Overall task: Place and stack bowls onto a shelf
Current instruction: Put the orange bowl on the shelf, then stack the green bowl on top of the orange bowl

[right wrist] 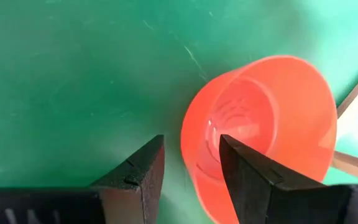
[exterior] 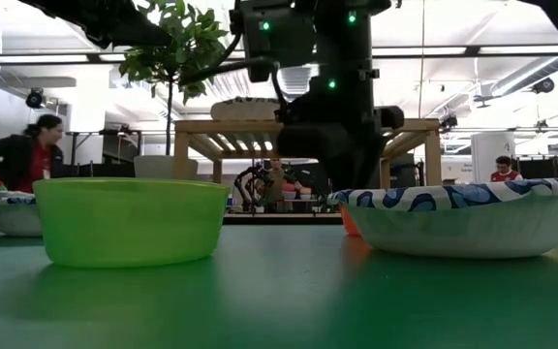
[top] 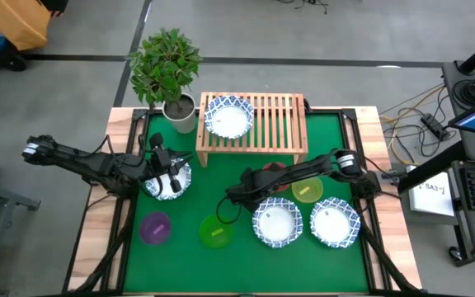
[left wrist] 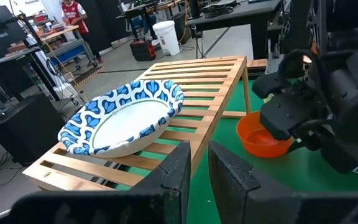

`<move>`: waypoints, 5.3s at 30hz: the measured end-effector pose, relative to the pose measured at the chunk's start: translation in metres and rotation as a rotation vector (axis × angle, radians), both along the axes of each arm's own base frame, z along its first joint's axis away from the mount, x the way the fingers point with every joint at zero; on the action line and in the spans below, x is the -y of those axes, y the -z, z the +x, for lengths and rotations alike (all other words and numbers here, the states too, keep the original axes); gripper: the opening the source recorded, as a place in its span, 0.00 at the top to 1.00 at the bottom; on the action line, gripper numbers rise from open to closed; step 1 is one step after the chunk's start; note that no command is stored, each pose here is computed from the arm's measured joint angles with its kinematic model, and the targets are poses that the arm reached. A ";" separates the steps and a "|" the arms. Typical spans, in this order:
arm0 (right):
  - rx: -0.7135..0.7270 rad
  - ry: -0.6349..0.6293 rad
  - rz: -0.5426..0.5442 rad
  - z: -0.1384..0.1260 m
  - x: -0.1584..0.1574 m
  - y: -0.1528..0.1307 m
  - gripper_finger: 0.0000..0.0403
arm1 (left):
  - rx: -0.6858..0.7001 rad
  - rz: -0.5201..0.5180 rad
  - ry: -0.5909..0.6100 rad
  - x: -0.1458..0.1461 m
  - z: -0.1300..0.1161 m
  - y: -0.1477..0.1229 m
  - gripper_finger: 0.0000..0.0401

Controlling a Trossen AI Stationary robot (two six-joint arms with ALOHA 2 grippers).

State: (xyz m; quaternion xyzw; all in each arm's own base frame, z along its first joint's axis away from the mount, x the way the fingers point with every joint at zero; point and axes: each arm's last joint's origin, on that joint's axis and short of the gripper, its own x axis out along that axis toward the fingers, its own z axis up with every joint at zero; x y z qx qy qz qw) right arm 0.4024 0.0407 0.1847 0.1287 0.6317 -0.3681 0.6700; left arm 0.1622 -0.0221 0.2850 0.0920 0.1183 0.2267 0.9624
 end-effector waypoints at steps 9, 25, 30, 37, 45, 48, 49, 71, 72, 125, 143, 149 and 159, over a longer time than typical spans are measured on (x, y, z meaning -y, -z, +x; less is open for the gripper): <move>-0.011 -0.008 -0.017 0.002 0.000 0.007 0.64 | 0.000 0.000 0.000 0.000 0.000 0.000 0.90; -0.019 -0.038 -0.005 0.002 0.000 0.006 0.97 | 0.000 0.000 0.000 0.000 0.000 0.000 0.90; -0.005 -0.076 0.005 0.001 -0.001 -0.005 0.98 | 0.000 0.000 0.000 0.000 0.000 0.000 0.90; 0.074 -0.223 0.138 0.005 -0.009 -0.038 0.98 | 0.000 0.000 0.000 0.000 0.000 0.000 0.90; 0.244 -0.478 0.298 0.015 -0.036 -0.094 0.98 | 0.000 0.000 0.000 0.000 0.000 0.000 0.90; 0.310 -0.587 0.312 0.016 -0.049 -0.115 0.98 | 0.000 0.000 0.000 0.000 0.000 0.000 0.90; 0.330 -0.618 0.315 0.016 -0.053 -0.122 0.98 | 0.000 0.000 0.000 0.000 0.000 0.000 0.90; 0.390 -0.510 -0.046 -0.053 -0.016 -0.233 0.98 | 0.000 0.000 0.000 0.000 0.000 0.000 0.90; 0.375 -0.481 -0.076 -0.056 -0.010 -0.235 0.98 | 0.000 0.000 0.000 0.000 0.000 0.000 0.90; 0.166 -0.241 -0.059 -0.053 0.154 -0.169 0.73 | -0.012 0.007 0.001 0.000 0.002 0.001 0.90; 0.430 -0.468 -0.066 -0.055 0.043 -0.217 0.71 | -0.003 0.004 0.001 0.001 0.002 0.000 0.90; 0.503 -0.673 -0.061 -0.032 -0.016 -0.203 0.71 | 0.001 0.003 0.000 0.000 0.002 0.000 0.90; 0.439 -0.882 -0.024 0.003 -0.091 -0.145 0.71 | 0.027 -0.015 0.000 0.001 0.002 -0.004 0.90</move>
